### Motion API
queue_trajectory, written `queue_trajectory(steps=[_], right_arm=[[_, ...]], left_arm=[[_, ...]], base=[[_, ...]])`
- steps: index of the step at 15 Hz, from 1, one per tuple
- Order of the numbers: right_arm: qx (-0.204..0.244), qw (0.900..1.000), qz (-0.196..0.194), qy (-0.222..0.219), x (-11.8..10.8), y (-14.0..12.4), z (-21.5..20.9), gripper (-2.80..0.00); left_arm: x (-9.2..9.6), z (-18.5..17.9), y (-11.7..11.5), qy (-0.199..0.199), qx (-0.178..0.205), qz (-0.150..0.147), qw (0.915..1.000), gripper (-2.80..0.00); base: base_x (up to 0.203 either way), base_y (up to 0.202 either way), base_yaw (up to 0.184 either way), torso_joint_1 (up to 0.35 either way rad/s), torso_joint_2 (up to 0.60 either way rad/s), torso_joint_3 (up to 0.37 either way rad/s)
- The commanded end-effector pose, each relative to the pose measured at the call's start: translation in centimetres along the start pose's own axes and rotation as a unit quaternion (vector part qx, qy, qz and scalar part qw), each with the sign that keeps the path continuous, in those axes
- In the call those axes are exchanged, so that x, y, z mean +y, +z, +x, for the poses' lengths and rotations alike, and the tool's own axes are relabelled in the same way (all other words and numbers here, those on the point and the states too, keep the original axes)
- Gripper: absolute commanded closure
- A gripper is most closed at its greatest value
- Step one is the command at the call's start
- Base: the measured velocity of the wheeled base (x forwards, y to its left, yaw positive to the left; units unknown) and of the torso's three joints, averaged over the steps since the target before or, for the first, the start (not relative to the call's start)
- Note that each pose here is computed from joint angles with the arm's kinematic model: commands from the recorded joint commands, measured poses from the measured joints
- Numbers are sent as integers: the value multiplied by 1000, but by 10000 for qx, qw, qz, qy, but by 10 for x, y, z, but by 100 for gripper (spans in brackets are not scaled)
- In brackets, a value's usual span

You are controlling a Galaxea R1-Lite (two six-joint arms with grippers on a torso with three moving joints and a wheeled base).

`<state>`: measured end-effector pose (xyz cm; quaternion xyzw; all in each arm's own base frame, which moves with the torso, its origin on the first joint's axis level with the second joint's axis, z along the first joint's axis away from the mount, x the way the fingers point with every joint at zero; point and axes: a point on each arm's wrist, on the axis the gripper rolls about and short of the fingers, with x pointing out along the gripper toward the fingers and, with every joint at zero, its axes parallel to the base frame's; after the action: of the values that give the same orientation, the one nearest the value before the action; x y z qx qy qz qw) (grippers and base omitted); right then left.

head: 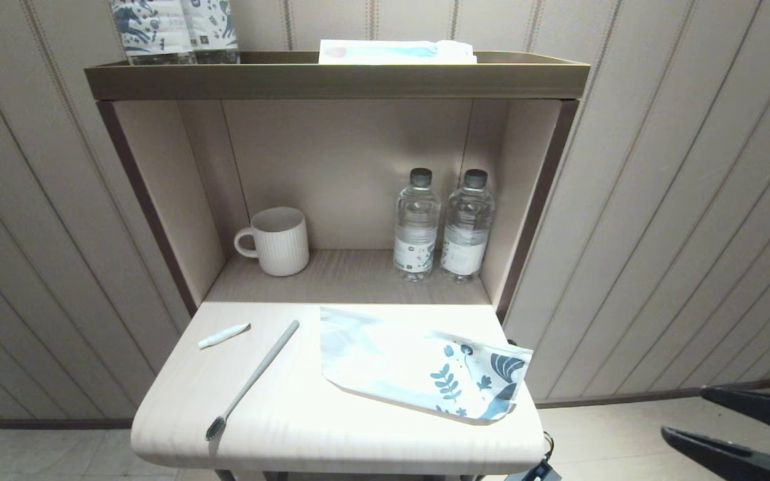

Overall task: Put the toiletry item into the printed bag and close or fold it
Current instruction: Pick up the storage bag

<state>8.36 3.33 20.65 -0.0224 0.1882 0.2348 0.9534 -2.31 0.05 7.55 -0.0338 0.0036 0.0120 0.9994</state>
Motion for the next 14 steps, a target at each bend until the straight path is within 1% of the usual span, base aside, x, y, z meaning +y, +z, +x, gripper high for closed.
queue_trajectory(steps=[1, 3, 4, 6, 7, 8, 9, 11, 13, 14], right_arm=[[148, 9999, 37, -31, -3, 1, 18, -280], [133, 9999, 2, 19, -4, 4, 27, -280], [135, 9998, -32, 163, -3, 6, 29, -280], [44, 9956, -68, 929, 0, 9, 27, -280], [-29, 9914, -82, 1305, 2, 10, 24, -280], [-63, 9874, -106, 1578, 2, 10, 21, -280], [-6, 9864, -215, 1631, 2, 8, 24, -280], [349, 9840, -489, 1675, -1, 1, 43, -280], [646, 9794, -841, 1721, -4, -5, 62, -280], [705, 9791, -892, 1684, -8, -5, 71, -280]], left_arm=[[0, 0, 0, 3, -2, -7, 10000, 0], [0, 0, 0, 3, -2, -4, 10000, 0], [0, 0, 0, 3, -2, 1, 10000, 0], [0, 0, 0, 3, -2, 0, 10000, 0], [0, 0, 0, 3, -2, 1, 10000, 0], [0, 0, 0, 3, -9, -2, 10000, 0], [0, 0, 0, 3, -2, 1, 10000, 0], [0, 0, 0, 3, -2, 0, 10000, 0], [0, 0, 0, 3, -2, 1, 10000, 0], [0, 0, 0, 3, -2, -7, 10000, 0]], base=[[0, 0, 0, 0, 0, 0], [0, 0, 0, 0, 0, 0], [0, 0, 0, 0, 0, 0], [0, 0, 0, 0, 0, 0], [0, 0, 0, 0, 0, 0], [0, 0, 0, 0, 0, 0], [0, 0, 0, 0, 0, 0], [0, 0, 0, 0, 0, 0], [0, 0, 0, 0, 0, 0], [0, 0, 0, 0, 0, 0]])
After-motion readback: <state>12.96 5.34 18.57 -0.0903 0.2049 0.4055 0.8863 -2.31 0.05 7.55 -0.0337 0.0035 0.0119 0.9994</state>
